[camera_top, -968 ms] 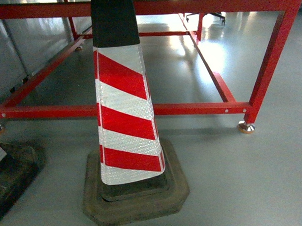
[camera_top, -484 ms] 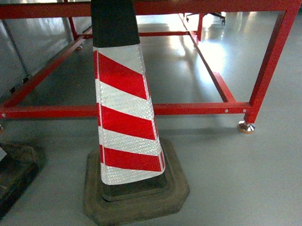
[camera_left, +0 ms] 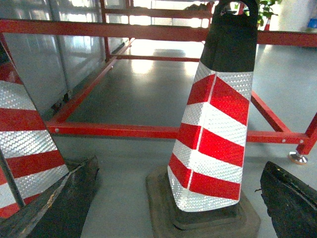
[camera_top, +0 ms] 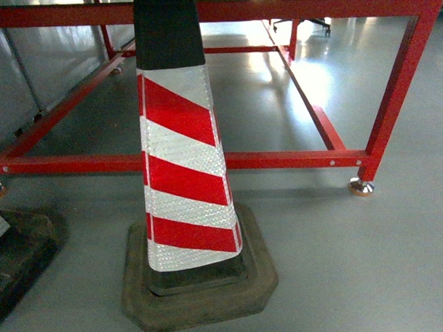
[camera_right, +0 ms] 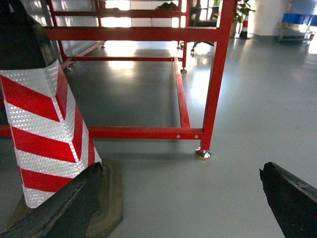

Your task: Pick blue part to blue bin on bottom shelf

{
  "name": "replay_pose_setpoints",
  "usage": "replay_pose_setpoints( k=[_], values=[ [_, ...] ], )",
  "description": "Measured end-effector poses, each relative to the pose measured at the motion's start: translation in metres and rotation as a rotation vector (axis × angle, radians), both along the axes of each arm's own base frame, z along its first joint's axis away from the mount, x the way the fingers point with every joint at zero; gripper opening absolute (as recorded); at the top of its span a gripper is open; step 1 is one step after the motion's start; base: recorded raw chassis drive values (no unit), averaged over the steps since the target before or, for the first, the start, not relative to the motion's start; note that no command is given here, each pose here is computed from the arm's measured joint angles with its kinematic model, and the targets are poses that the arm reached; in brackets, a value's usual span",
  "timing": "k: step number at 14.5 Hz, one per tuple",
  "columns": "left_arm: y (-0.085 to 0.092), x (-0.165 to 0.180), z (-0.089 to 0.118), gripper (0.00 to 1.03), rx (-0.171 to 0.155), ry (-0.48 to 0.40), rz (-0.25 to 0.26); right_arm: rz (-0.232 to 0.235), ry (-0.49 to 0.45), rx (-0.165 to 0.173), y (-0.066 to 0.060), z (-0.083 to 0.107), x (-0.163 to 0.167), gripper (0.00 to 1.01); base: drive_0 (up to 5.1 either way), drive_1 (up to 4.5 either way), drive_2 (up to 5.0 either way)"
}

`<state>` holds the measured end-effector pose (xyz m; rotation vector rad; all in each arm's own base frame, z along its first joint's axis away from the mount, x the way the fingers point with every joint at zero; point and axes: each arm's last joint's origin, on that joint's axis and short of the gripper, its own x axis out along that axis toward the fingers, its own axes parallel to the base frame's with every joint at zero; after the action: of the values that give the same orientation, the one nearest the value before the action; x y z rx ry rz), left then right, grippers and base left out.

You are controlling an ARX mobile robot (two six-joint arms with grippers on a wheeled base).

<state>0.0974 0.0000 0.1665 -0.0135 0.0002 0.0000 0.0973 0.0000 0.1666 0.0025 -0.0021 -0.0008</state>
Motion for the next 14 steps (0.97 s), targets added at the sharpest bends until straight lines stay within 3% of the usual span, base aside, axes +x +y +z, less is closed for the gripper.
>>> replay_pose_setpoints(
  k=[14],
  values=[
    [0.0, 0.0, -0.0001, 0.98, 0.002, 0.001, 0.0, 0.001, 0.0, -0.002, 0.0, 0.0, 0.0, 0.98, 0.0, 0.0, 0.0]
  ],
)
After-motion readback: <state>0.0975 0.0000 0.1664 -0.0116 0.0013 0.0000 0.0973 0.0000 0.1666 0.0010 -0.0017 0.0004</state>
